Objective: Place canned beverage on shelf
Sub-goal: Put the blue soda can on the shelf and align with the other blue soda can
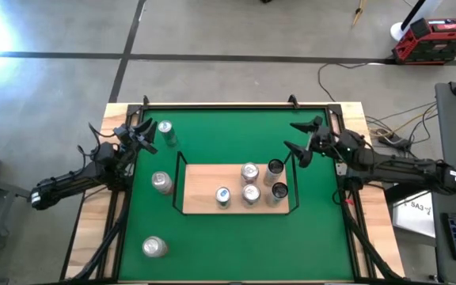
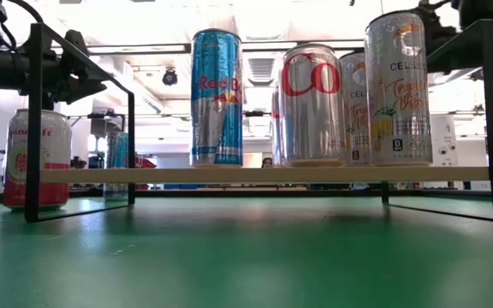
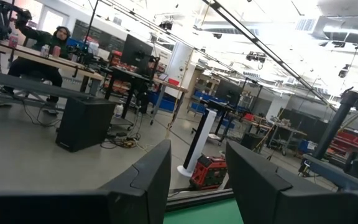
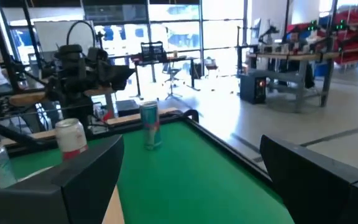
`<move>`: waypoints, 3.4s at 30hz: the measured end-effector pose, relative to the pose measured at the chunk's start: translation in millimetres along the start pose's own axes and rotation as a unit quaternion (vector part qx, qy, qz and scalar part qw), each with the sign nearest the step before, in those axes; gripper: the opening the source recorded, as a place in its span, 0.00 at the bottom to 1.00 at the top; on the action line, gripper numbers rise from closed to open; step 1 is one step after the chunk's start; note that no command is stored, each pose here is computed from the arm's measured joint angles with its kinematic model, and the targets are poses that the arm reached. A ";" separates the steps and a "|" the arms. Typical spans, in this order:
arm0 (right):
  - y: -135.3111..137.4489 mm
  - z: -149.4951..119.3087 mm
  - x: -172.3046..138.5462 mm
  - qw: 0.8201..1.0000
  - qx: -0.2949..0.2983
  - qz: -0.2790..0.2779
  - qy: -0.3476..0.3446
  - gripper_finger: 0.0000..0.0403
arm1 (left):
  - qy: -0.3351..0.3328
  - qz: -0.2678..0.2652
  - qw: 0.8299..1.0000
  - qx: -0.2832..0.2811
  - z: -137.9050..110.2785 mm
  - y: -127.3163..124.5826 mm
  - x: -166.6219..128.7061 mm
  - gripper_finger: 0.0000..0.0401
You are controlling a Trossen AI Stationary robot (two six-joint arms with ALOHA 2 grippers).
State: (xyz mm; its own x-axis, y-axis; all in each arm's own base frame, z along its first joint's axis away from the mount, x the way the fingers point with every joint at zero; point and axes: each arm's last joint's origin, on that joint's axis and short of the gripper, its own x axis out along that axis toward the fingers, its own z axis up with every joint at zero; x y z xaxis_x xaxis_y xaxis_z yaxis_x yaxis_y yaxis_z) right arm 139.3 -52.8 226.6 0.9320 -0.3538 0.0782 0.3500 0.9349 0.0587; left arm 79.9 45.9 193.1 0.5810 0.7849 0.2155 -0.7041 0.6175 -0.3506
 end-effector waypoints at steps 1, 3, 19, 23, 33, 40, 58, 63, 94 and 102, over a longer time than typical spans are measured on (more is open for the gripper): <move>-0.1 -1.6 -2.9 1.000 -0.003 0.000 -0.004 0.91 | 0.000 0.000 1.000 0.000 -0.1 0.0 0.0 0.34; -0.3 -4.8 -9.2 1.000 -0.007 0.001 -0.015 0.91 | 0.000 0.000 1.000 0.000 0.1 0.0 0.0 0.34; -4.5 -19.3 -49.2 0.989 -0.036 -0.055 -0.131 0.91 | 0.000 0.000 1.000 0.000 0.0 0.0 0.0 0.34; -5.4 -21.1 -51.9 0.988 -0.028 -0.067 -0.133 0.91 | 0.000 0.000 1.000 0.000 0.0 0.0 0.0 0.34; -7.9 -33.0 -50.0 0.992 -0.036 -0.099 -0.071 0.91 | 0.000 0.000 1.000 0.000 0.0 0.0 0.0 0.34; -8.0 -35.2 -49.7 0.992 -0.040 -0.100 -0.060 0.91 | 0.000 0.000 1.000 0.000 0.1 0.0 0.0 0.34; -8.0 -35.5 -49.6 0.992 -0.041 -0.100 -0.059 0.91 | 0.000 0.000 1.000 0.000 0.0 0.0 0.0 0.34; -8.0 -35.6 -49.6 0.992 -0.041 -0.100 -0.059 0.91 | 0.000 0.000 1.000 0.000 0.0 0.0 0.0 0.34; -8.1 -36.0 -49.6 0.992 -0.041 -0.101 -0.058 0.91 | 0.007 -0.025 1.000 -0.010 -0.9 -2.3 1.4 0.34; -8.1 -36.2 -49.6 0.992 -0.042 -0.101 -0.057 0.91 | 0.062 -0.026 0.998 0.007 24.1 -16.6 13.1 0.34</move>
State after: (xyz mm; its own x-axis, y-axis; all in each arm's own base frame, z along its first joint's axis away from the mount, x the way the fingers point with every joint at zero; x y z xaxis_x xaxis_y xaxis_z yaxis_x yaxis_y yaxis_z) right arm 93.7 -41.8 186.2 0.8275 -0.5301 0.1851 0.5390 0.8423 0.0024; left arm 89.4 47.2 223.7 0.6623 0.7397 0.1190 -0.6764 0.6586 -0.3297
